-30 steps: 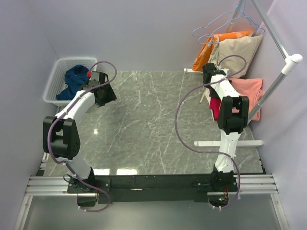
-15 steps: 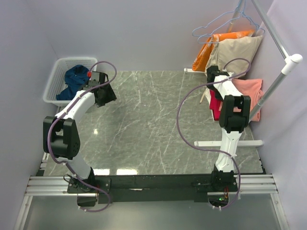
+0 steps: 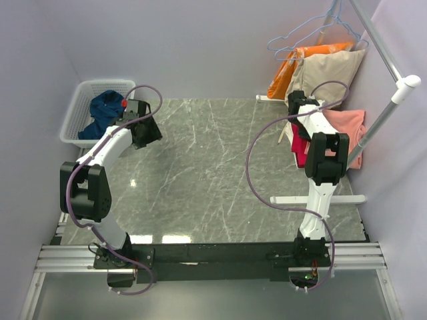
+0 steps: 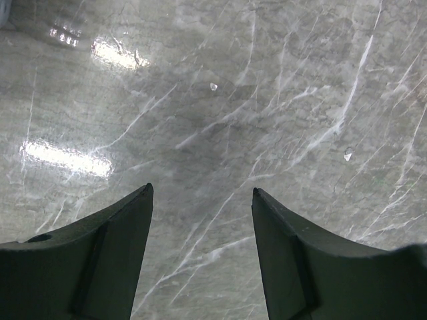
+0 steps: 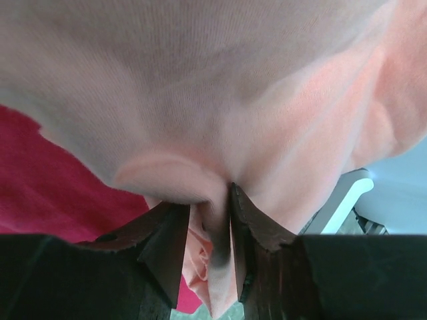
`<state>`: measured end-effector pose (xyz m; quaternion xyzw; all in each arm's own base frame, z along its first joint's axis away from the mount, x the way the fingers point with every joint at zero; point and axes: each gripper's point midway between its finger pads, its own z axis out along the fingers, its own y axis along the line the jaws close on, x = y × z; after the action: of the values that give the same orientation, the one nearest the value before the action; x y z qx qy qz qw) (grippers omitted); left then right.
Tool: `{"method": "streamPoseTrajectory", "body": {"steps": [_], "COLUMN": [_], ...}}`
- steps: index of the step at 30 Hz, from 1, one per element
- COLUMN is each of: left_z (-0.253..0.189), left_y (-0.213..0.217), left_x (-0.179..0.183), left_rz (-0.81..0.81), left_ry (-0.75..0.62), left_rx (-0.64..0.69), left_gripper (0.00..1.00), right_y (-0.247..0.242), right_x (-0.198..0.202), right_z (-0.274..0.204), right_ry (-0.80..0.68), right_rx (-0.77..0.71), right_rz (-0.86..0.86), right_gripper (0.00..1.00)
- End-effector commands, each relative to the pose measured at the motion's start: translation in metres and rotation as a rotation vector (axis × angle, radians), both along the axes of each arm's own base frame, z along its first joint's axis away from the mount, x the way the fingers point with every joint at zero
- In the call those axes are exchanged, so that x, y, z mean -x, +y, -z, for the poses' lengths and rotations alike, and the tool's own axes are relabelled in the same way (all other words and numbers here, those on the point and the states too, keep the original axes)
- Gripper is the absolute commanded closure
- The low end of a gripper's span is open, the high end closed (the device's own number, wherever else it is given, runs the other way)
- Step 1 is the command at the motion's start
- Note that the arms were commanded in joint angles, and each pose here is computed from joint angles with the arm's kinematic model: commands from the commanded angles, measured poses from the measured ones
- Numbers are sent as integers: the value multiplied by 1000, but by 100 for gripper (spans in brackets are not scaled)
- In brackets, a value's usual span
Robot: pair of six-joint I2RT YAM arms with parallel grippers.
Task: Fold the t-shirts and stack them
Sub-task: Neatly place the folded tshirt to the corner
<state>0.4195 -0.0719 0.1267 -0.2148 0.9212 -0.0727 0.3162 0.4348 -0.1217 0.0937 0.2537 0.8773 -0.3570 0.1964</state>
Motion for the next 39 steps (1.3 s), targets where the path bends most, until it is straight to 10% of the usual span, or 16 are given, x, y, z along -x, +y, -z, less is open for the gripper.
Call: {"method": "streamPoseTrajectory", "body": {"steps": [1,22,39], "left_z": [-15,-7,2], "left_y": [-3,-7,-7], "left_x": [-5,-26,-33], "left_rz": [5,13,14], "left_ry": [-52,-34,-12], "left_rx": [22,23,12], "left_gripper": [34,34,34], "right_y": [2,27,-28], "right_x": [-11,-45,-17], "right_z": [-31,-15,-21], "right_ry": [-91,-63,28], "right_rx": [1,-49,213], "right_rz": [-9,-98,88], "right_gripper": [62,52,51]}}
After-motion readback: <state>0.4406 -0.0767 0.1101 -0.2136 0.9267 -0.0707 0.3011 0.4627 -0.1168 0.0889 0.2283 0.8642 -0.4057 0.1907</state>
